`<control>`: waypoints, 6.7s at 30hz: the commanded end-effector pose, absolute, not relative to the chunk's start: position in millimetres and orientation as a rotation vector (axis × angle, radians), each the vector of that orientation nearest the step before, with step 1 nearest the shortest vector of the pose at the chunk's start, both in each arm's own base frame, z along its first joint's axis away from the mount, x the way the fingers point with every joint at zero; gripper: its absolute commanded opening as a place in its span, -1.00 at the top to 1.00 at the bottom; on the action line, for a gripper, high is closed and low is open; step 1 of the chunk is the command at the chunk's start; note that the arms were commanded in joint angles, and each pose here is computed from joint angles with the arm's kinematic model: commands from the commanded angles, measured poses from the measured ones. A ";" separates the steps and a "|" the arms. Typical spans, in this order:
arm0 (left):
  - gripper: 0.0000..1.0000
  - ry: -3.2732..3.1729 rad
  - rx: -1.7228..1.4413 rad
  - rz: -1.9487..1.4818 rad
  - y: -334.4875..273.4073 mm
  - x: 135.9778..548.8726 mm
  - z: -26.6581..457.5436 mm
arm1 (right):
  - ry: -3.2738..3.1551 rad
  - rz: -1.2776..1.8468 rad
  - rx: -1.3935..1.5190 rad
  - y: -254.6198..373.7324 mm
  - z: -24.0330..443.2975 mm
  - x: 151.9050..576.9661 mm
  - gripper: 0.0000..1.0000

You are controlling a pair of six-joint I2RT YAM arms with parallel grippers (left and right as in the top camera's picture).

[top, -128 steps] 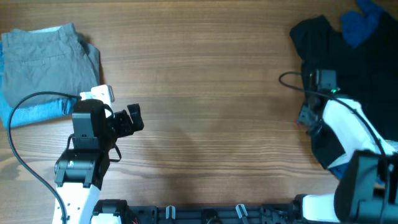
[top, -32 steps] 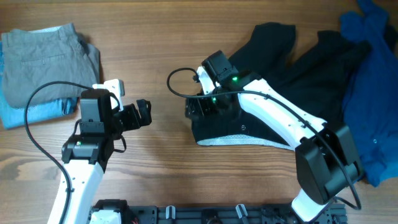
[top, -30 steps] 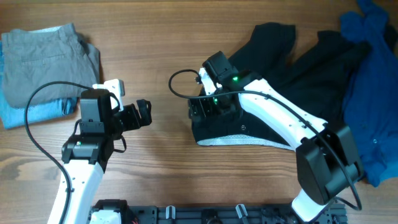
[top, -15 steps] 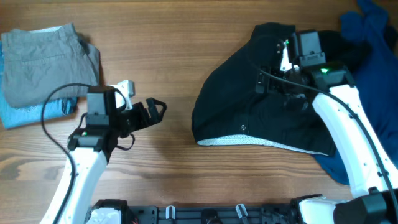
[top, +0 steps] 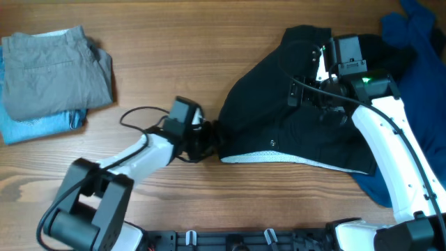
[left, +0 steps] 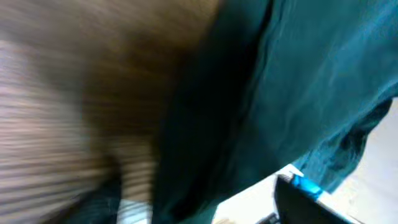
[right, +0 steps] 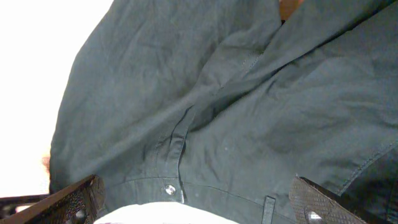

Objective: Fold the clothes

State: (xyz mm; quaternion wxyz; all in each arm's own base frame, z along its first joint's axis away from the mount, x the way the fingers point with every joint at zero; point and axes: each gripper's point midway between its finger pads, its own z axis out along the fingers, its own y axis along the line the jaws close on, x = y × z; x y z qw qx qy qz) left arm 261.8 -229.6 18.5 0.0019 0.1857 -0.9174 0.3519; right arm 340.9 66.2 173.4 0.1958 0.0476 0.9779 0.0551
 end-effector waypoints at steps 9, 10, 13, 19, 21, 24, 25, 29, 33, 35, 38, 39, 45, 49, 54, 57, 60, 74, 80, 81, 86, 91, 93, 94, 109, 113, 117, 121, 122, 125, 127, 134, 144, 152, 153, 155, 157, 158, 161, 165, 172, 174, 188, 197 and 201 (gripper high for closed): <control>0.92 -3.150 0.782 0.994 -95.3 349.7 75.0 | 2.703 0.132 0.151 62.1 183.4 345.5 -0.99; 0.92 -3.199 0.850 1.014 -70.9 370.1 94.5 | 2.701 0.132 0.152 62.1 183.6 345.8 -1.00; 0.92 -3.363 1.050 1.117 -9.3 423.8 155.5 | 2.703 0.132 0.152 62.1 183.2 345.5 -0.99; -1.00 -3.406 1.162 1.123 23.2 435.5 178.4 | 2.705 0.131 0.152 62.0 182.9 345.2 -1.00; -1.00 -3.251 1.158 1.023 8.6 407.2 151.9 | 2.706 0.131 0.151 62.1 182.2 345.4 -0.99; -1.00 -3.051 1.068 0.852 -14.7 355.6 120.7 | 2.704 0.131 0.151 62.4 178.1 347.2 -1.00; -1.00 -2.993 1.060 0.782 -19.3 339.4 113.5 | 2.704 0.131 0.152 62.4 175.6 347.4 -0.99; -1.00 -2.932 0.948 0.548 -36.6 304.9 97.0 | 2.721 0.138 0.213 63.3 162.9 352.1 -0.99; -0.99 -2.972 0.757 0.483 -70.2 294.6 88.9 | 2.766 0.034 0.491 42.6 133.6 355.1 -0.99; -1.00 -2.982 0.682 0.480 -85.0 289.2 81.1 | 2.794 0.013 0.568 29.5 120.6 355.5 -0.60; -0.99 -2.985 0.612 0.476 -101.5 278.8 63.4 | 2.868 -0.040 0.664 8.1 100.0 346.5 0.59; -1.00 -2.985 0.604 0.476 -105.5 275.9 57.0 | 2.899 -0.059 0.696 2.0 93.2 341.1 0.81; -0.97 -3.021 0.525 0.505 -118.6 262.3 19.4 | 3.097 -0.040 0.668 -0.5 58.4 319.9 0.83; -0.96 -3.011 0.530 0.497 -115.3 248.9 0.4 | 3.169 -0.014 0.659 4.7 35.6 307.2 0.78; -0.96 -2.991 0.573 0.486 -111.6 243.7 -4.6 | 3.197 0.032 0.674 9.3 4.6 287.2 0.76; -0.96 -2.974 0.578 0.439 -107.0 236.7 -6.0 | 3.193 0.032 0.707 3.6 -8.8 278.8 0.74; -0.98 -2.974 0.582 0.407 -103.6 234.7 -6.9 | 3.149 -0.005 0.853 -20.9 -25.0 267.9 0.72; -0.99 -2.976 0.582 0.403 -103.2 234.9 -7.1 | 2.572 -0.178 2.011 -198.1 -18.6 173.5 0.70; -1.00 -2.971 0.584 0.385 -101.3 232.4 -7.5 | 2.559 0.667 0.973 -125.5 60.3 305.6 0.37; -1.00 -2.969 0.586 0.359 -98.5 230.3 -8.2 | 2.550 0.702 0.844 -110.5 71.7 317.7 0.27; -1.00 -2.971 0.598 0.280 -89.8 226.3 -10.0 | 2.592 0.695 0.413 -33.7 80.4 360.9 -0.53; -1.00 -2.959 0.597 0.269 -88.8 222.9 -9.9 | 2.710 0.551 0.285 14.1 47.0 374.8 -0.68; -1.00 -2.948 0.597 0.260 -88.1 219.8 -9.8 | 2.748 0.563 0.280 27.3 31.3 375.0 -0.68; -0.99 -2.947 0.597 0.259 -88.1 219.7 -9.8 | 2.763 0.574 0.297 33.0 22.7 376.0 -0.68; -1.00 -2.917 0.601 0.235 -86.2 211.7 -9.3 | 2.734 0.545 0.495 9.3 25.6 378.1 0.56; -0.99 -2.924 0.602 0.241 -86.7 213.6 -9.5 | 2.748 0.810 0.464 43.4 35.3 366.2 -0.37; -1.00 -2.850 0.620 0.047 -66.1 187.6 -8.0 | 2.801 0.895 0.575 72.1 33.3 353.4 -0.38; -1.00 -2.816 0.686 -0.044 -52.2 180.4 -6.5 | 2.842 0.754 0.671 76.2 19.4 347.9 -0.40; -1.00 -2.814 0.695 -0.043 -51.1 180.9 -6.6 | 2.838 0.722 0.664 76.1 17.9 349.6 -0.38; -1.00 -2.830 0.717 -0.021 -50.6 187.1 -7.8 | 2.821 0.650 0.651 71.5 16.0 355.4 -0.11; -1.00 -2.840 0.730 -0.012 -51.2 190.6 -8.5 | 2.808 0.524 0.697 56.5 11.3 358.1 0.46; -1.00 -2.866 0.735 0.011 -53.1 197.7 -9.8 | 2.872 0.275 0.728 25.4 2.6 338.8 0.92; -1.00 -2.900 0.740 0.035 -54.8 206.8 -11.1 | 3.003 -0.458 1.203 -34.5 13.5 230.5 0.92; -1.00 -2.918 0.744 0.072 -58.4 213.0 -11.6 | 3.056 -0.491 1.248 -31.8 22.3 211.0 0.91; -0.96 -2.915 0.744 0.105 -62.2 214.2 -11.4 | 3.049 -0.483 1.246 -31.7 21.6 213.2 0.91; -0.45 -2.884 0.737 0.301 -85.1 219.5 -8.1 | 3.040 -0.411 1.243 -26.5 18.5 221.0 0.92; -0.31 -2.873 0.732 0.384 -94.5 223.2 -5.9 | 3.051 -0.322 1.193 -20.0 15.3 230.4 0.91; -0.31 -2.866 0.729 0.413 -98.0 223.8 -4.9 | 3.050 -0.280 1.178 -16.8 13.9 235.1 0.91; -0.33 -2.821 0.721 0.499 -108.8 220.9 -0.8 | 3.052 -0.248 1.148 -14.8 12.9 239.5 0.91; -0.44 -2.686 0.795 0.515 -116.3 202.2 5.2 | 3.038 -0.236 1.141 -14.7 12.2 243.7 0.89; -0.73 -2.591 0.944 0.442 -113.0 192.0 6.0 | 3.028 -0.215 1.095 -14.8 11.1 251.2 0.86; -0.75 -2.568 0.987 0.430 -113.0 191.3 6.1 | 3.024 -0.212 1.094 -14.7 10.9 252.4 0.85; -0.53 -2.350 1.396 0.299 -108.7 190.1 4.2 | 3.005 -0.199 1.089 -14.8 10.3 257.5 0.58; -0.07 -2.296 1.622 0.097 -100.4 185.1 -3.7 | 3.014 -0.171 1.093 -11.5 10.1 257.2 0.36; -0.02 -2.317 1.599 0.096 -106.3 183.9 -4.0 | 3.015 -0.166 1.094 -10.8 10.0 257.2 0.27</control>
